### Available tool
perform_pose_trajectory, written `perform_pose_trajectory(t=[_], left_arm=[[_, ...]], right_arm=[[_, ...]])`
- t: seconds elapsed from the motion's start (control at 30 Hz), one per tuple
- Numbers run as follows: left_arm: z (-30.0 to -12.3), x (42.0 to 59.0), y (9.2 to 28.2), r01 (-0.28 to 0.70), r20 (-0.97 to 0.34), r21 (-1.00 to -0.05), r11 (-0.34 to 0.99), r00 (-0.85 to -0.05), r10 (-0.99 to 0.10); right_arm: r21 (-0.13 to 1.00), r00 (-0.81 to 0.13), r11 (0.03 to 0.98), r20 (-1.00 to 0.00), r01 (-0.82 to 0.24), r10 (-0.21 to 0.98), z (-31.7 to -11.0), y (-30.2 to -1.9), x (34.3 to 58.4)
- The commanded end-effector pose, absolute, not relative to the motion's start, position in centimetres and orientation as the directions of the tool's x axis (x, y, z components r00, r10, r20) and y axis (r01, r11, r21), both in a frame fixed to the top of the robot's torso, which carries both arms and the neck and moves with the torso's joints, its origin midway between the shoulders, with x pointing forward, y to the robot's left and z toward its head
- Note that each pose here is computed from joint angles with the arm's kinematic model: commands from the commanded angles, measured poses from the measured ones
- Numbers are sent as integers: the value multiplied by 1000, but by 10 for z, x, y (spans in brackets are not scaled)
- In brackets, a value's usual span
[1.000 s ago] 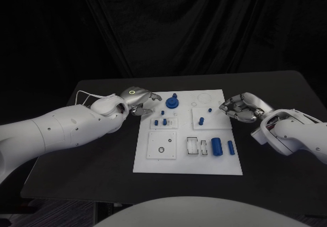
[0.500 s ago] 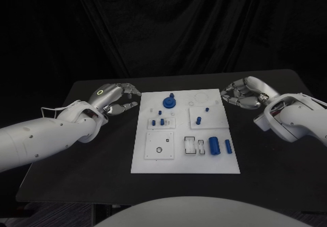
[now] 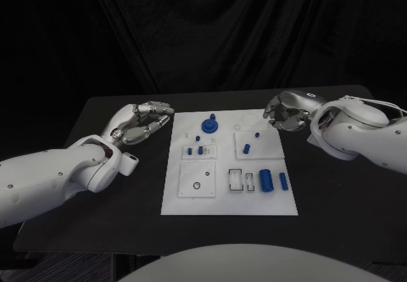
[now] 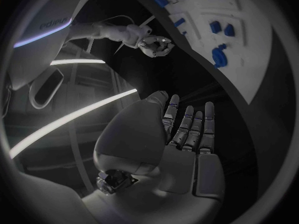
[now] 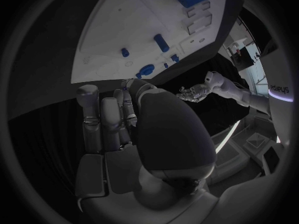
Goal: Assemble the parts on the task board
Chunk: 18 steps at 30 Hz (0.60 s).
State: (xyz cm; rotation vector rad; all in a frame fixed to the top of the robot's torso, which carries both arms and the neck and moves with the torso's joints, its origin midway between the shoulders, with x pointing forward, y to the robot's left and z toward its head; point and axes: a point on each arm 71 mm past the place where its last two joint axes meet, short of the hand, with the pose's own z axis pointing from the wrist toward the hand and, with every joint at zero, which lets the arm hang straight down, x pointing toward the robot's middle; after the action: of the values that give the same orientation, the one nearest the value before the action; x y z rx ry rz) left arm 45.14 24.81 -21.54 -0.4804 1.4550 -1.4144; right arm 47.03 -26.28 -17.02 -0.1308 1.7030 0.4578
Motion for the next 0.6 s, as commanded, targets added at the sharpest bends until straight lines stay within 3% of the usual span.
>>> perform_pose_trajectory(t=[0.03, 0.23, 0.6], left_arm=[[-203, 439, 241, 371, -68, -914, -165, -539, -840], [-208, 425, 236, 305, 37, -916, -260, -581, -813], [-209, 417, 236, 278, 76, -914, -294, -595, -800]], right_arm=[[41, -150, 945, -989, -323, -8, -179, -263, 469], [10, -130, 939, -991, -343, -37, -186, -256, 463], [3, -141, 936, -989, -351, -50, -193, -254, 459]])
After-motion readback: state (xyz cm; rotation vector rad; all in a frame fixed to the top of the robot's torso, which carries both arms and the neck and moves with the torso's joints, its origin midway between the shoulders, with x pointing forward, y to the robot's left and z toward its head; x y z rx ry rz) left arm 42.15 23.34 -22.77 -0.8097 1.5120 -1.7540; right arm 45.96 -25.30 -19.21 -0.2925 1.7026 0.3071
